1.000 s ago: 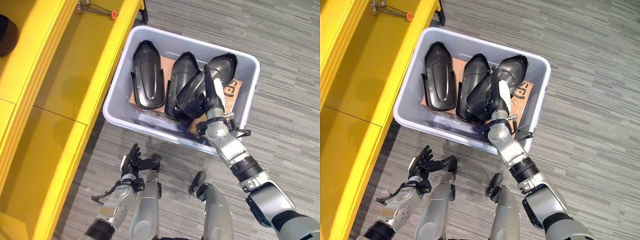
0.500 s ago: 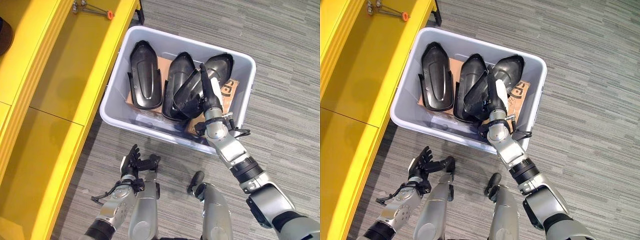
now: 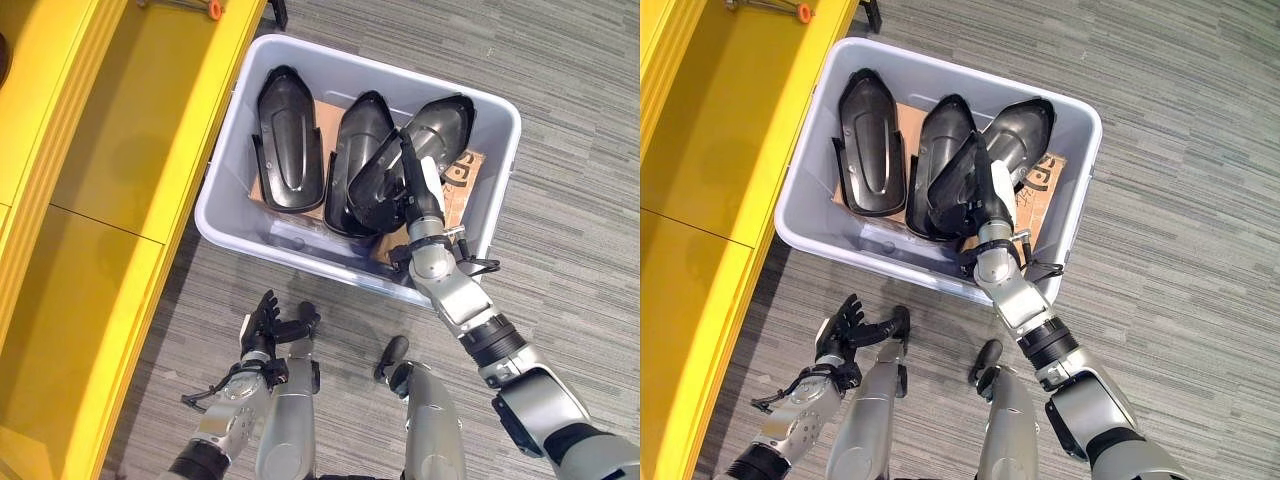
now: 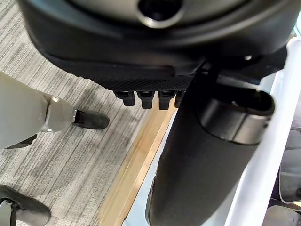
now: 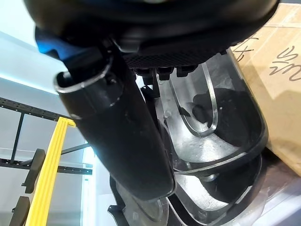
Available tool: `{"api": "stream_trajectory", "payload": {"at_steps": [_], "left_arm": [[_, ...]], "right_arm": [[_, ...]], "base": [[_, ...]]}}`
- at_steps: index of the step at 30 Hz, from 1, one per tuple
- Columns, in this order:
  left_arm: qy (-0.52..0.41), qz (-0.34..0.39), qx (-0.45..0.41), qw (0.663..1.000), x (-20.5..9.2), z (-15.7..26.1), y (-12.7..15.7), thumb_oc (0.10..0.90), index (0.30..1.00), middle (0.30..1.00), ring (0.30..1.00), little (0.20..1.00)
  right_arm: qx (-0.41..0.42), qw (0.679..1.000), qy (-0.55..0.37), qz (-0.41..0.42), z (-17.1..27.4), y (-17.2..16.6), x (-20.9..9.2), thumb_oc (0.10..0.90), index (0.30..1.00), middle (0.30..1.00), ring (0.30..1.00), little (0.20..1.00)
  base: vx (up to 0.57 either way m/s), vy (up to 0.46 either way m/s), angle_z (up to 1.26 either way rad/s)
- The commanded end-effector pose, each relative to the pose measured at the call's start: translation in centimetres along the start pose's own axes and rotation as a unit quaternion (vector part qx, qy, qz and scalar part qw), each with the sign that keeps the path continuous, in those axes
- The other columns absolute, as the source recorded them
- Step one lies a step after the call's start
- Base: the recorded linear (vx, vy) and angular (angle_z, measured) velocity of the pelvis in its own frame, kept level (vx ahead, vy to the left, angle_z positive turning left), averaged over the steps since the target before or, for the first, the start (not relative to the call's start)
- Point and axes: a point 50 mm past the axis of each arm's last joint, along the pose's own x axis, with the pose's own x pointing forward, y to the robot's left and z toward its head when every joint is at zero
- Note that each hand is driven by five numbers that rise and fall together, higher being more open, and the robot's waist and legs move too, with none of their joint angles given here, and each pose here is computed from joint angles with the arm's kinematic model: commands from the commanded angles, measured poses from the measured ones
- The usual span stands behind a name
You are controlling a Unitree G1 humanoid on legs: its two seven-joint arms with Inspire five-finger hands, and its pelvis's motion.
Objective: Move parts from the plastic box to the shelf.
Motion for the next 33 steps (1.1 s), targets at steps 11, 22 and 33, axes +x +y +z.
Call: {"api": "stream_trajectory", "payload": {"at_steps": [11, 22, 33], "left_arm": [[-0.052, 0.005, -0.034, 0.998, -1.2, 1.3, -0.1, 0.9, 1.0, 1.0, 1.0, 1.0], [-0.057, 0.006, -0.04, 0.998, -1.4, 1.4, -0.3, 0.9, 1.0, 1.0, 1.0, 1.0], [-0.064, 0.0, -0.048, 0.997, -1.5, 1.6, -0.9, 0.9, 1.0, 1.0, 1.0, 1.0]], "right_arm": [[0.015, 0.992, -0.115, -0.046, 5.2, -1.1, 0.9, 0.9, 1.0, 1.0, 1.0, 1.0], [0.002, 0.994, -0.09, -0.068, 4.1, -1.2, 1.1, 0.9, 1.0, 1.0, 1.0, 1.0], [-0.002, 0.992, -0.084, -0.089, 4.2, -1.4, 1.6, 0.9, 1.0, 1.0, 1.0, 1.0]], "base": [[0.03, -0.001, 0.04], [0.02, 0.005, 0.01], [0.0, 0.001, 0.0]]}}
